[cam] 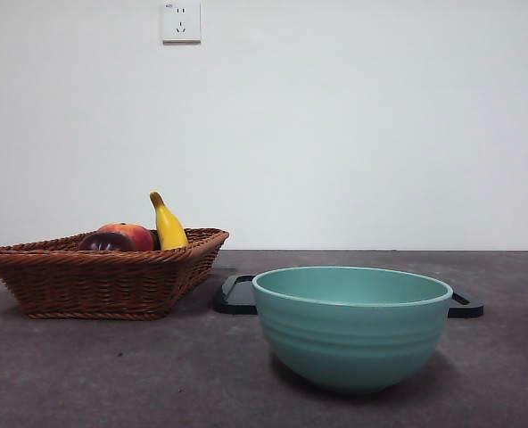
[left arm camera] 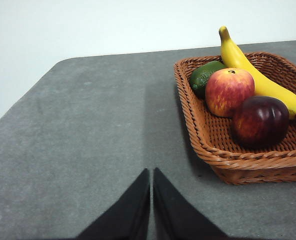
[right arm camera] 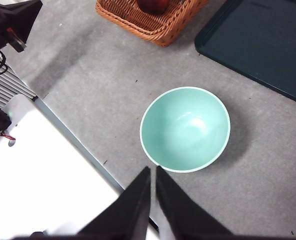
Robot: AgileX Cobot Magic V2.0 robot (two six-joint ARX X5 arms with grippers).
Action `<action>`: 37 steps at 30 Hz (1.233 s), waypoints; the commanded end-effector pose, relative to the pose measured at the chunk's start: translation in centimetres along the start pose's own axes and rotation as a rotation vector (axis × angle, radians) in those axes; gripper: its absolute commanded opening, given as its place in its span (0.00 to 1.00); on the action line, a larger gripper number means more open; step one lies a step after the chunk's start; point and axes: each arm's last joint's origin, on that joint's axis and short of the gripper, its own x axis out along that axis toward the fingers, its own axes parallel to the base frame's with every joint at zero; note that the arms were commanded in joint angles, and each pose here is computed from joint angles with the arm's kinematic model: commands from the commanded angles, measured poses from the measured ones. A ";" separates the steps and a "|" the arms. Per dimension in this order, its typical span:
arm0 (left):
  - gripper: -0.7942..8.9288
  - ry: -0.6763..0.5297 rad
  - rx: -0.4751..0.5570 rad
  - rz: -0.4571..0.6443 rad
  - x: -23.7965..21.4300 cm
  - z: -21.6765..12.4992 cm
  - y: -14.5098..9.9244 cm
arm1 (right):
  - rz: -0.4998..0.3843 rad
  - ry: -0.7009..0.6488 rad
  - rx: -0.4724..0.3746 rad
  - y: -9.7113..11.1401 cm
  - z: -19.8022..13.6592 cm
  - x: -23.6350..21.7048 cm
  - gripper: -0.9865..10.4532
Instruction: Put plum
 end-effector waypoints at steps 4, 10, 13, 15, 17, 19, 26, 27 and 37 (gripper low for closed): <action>0.09 0.026 -0.006 0.005 0.2 -0.7 0.0 | -0.057 -0.091 -0.096 -0.2 0.7 -0.7 0.09; 0.09 0.026 -0.006 0.005 0.2 -0.7 0.0 | -0.229 -0.362 -0.072 -2.8 0.9 -1.6 0.09; 0.09 0.026 -0.006 0.005 0.2 -0.7 0.0 | -0.343 -0.473 -0.047 -4.5 -0.5 -1.8 0.09; 0.09 0.026 -0.006 0.005 0.2 -0.7 0.0 | -0.421 -0.546 -0.047 -5.7 -2.0 -1.5 0.09; 0.09 0.026 -0.006 0.005 0.2 -0.7 0.0 | -0.499 -0.630 -0.058 -6.9 -4.0 -0.9 0.09; 0.09 0.026 -0.006 0.005 0.2 -0.7 0.0 | -0.567 -0.691 -0.064 -7.7 -5.6 -0.4 0.09; 0.09 0.026 -0.006 0.005 0.2 -0.7 0.0 | -0.742 -0.776 -0.032 -9.4 -9.2 1.3 0.09; 0.09 0.026 -0.006 0.005 0.2 -0.7 0.0 | -0.768 -0.779 -0.023 -9.6 -9.6 1.5 0.09; 0.09 0.026 -0.006 0.005 0.2 -0.7 0.0 | -0.815 -0.755 0.021 -11.3 -12.4 4.0 0.09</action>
